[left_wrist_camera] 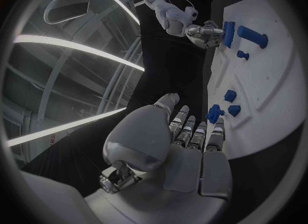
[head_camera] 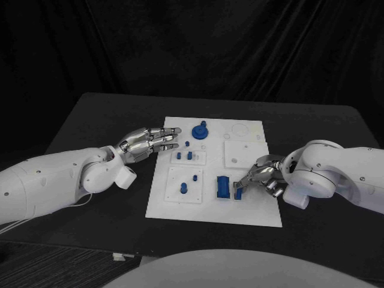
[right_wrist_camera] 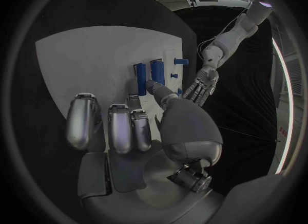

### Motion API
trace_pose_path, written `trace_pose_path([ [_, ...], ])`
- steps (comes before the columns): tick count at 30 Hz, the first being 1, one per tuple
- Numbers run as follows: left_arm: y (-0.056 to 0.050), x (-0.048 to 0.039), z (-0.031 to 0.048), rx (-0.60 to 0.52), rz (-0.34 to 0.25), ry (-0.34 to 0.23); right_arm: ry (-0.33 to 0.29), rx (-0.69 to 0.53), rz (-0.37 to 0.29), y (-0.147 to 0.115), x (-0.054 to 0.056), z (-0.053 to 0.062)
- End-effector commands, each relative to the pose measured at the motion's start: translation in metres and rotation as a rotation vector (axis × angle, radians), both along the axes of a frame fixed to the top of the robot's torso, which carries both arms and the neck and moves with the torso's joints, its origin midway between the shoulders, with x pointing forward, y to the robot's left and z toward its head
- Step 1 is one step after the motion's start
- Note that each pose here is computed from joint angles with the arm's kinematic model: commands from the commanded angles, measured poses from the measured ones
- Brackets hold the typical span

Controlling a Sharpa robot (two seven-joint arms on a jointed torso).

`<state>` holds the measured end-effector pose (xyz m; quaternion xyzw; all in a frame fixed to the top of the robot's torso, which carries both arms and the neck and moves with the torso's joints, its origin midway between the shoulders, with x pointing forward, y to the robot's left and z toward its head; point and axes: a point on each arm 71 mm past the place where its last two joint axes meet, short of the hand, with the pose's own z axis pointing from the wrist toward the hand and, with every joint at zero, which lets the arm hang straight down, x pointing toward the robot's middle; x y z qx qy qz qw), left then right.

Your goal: Assemble the parts on the task board

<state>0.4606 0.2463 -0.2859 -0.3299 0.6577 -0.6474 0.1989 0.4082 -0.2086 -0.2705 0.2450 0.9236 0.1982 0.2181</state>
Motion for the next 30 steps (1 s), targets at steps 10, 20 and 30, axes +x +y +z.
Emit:
trace_pose_path([
  [10,-0.0022,-0.0017,-0.0009,-0.026,-0.012,0.003,0.004,-0.025,0.029,0.0003,-0.0024,-0.0051],
  [20,-0.0017,-0.0026,-0.0026,-0.025,-0.012,0.007,0.005,-0.029,0.040,-0.0008,-0.0033,-0.0062],
  [30,-0.0013,-0.0034,-0.0040,-0.024,-0.012,0.011,-0.012,-0.022,0.023,-0.0031,-0.0031,-0.0052],
])
